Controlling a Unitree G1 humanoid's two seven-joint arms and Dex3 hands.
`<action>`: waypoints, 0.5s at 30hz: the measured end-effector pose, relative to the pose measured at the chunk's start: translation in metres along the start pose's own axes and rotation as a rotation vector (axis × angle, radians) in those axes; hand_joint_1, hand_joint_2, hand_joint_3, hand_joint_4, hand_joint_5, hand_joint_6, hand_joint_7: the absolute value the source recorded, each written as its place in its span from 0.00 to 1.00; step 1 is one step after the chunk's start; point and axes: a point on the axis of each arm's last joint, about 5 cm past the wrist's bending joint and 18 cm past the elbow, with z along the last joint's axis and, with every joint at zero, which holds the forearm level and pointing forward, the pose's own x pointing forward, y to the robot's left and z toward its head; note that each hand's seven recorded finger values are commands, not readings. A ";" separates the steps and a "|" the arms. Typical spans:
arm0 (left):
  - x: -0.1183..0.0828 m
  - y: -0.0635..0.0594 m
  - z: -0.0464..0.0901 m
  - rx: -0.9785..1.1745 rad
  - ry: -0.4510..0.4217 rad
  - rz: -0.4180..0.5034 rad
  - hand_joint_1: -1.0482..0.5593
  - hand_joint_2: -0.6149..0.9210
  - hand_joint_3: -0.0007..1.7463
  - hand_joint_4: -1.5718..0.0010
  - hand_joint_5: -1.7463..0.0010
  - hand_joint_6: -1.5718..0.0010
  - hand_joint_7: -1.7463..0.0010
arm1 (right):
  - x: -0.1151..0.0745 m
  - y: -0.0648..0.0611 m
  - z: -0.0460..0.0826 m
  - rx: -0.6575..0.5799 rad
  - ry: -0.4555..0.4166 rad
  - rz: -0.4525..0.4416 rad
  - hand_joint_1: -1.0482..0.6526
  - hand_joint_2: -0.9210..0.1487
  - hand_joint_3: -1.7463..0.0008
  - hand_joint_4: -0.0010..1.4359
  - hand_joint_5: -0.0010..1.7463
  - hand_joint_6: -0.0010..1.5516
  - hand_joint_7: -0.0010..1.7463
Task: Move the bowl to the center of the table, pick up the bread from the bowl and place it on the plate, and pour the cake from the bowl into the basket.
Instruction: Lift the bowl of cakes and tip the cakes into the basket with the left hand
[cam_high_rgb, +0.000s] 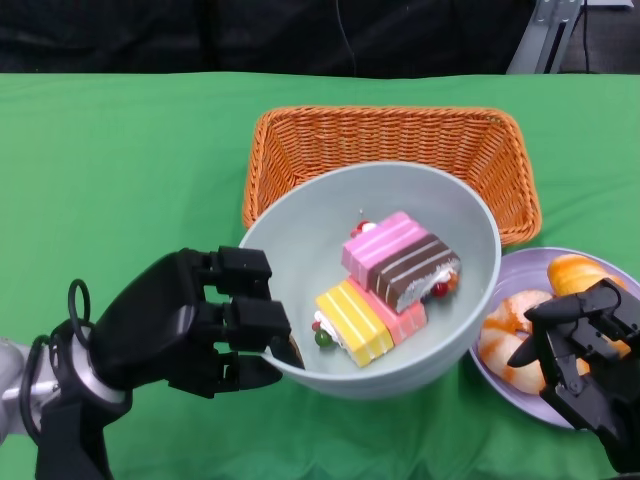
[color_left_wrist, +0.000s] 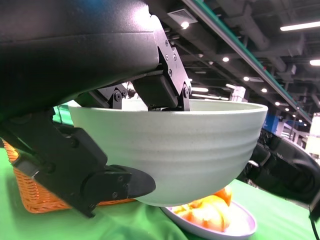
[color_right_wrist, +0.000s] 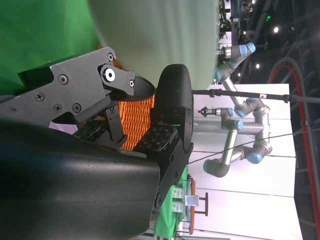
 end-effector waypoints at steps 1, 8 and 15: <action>0.001 0.001 0.000 -0.007 0.004 0.001 0.62 0.64 0.73 0.48 0.04 0.45 0.23 | 0.000 0.000 0.000 0.000 0.001 0.000 0.57 0.15 0.59 0.56 0.85 0.51 0.61; 0.013 0.001 0.000 -0.024 -0.004 0.014 0.61 0.63 0.73 0.49 0.00 0.45 0.23 | 0.001 0.001 -0.001 -0.012 0.005 0.001 0.58 0.18 0.56 0.55 0.86 0.50 0.63; 0.024 -0.001 -0.002 -0.011 0.000 0.084 0.61 0.63 0.73 0.50 0.00 0.46 0.22 | 0.003 0.003 -0.003 -0.023 0.001 -0.002 0.58 0.18 0.55 0.54 0.86 0.50 0.64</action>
